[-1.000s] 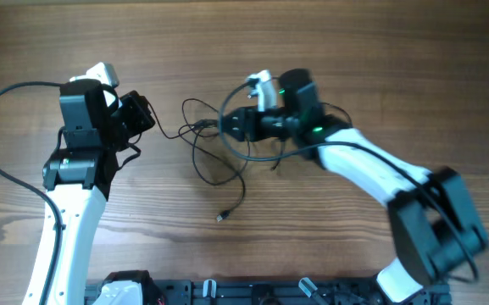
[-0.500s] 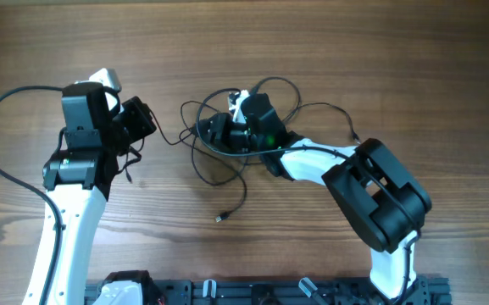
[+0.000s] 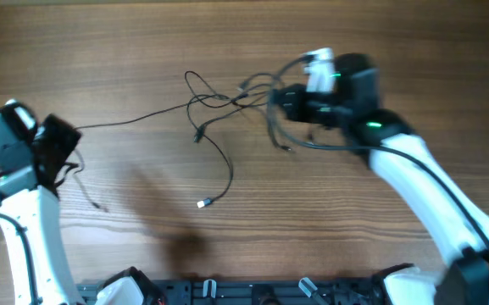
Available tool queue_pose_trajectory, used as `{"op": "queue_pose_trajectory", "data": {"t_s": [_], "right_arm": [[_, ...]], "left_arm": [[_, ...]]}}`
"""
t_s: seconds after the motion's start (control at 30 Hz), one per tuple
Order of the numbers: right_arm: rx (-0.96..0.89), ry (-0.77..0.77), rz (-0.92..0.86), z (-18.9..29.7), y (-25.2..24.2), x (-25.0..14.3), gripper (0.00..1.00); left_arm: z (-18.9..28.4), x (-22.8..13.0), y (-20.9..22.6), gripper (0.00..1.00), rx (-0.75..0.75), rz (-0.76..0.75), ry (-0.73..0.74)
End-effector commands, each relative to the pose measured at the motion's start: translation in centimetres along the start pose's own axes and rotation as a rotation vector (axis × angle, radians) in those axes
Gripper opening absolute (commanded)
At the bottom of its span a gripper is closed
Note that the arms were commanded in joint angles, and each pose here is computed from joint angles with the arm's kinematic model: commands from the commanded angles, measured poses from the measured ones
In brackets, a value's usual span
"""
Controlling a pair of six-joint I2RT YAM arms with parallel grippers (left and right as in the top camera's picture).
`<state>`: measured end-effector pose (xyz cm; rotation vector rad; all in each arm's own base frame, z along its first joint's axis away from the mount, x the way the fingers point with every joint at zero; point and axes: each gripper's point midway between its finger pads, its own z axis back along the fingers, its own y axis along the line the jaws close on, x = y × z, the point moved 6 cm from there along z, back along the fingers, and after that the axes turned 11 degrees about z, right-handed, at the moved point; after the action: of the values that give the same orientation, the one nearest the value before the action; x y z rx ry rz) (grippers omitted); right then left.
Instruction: Untangle cables
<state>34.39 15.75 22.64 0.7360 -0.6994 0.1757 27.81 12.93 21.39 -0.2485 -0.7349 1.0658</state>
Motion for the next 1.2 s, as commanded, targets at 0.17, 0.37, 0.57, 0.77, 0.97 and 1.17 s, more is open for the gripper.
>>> {"op": "queue_pose_trajectory", "data": {"t_s": [0.17, 0.37, 0.57, 0.77, 0.97, 1.17], "right_arm": [[-0.815, -0.076, -0.396, 16.7, -19.3, -2.3, 0.05], [-1.000, -0.267, -0.648, 26.5, -25.1, -4.9, 0.05], [-0.743, -0.306, -0.582, 25.8, -24.6, -4.1, 0.04], [-0.564, -0.127, -0.310, 16.6, -19.2, -1.1, 0.05], [-0.494, -0.098, -0.253, 13.6, -16.7, -0.3, 0.05], [-0.500, -0.091, -0.226, 13.6, -16.8, -0.3, 0.05]], "left_arm": [[-0.8, 3.0, 5.3, 0.04, 0.117, 0.232, -0.042], [0.2, 4.6, 8.9, 0.04, 0.219, 0.424, -0.127], [0.0, 4.1, 7.3, 0.04, 0.058, 0.449, -0.016], [-1.7, -2.2, -2.1, 0.88, -0.169, 0.189, 0.235], [-1.3, -18.3, -13.5, 0.98, -0.437, -0.454, 0.491], [-4.1, -32.4, -14.4, 1.00, -0.474, -0.687, 0.763]]}}
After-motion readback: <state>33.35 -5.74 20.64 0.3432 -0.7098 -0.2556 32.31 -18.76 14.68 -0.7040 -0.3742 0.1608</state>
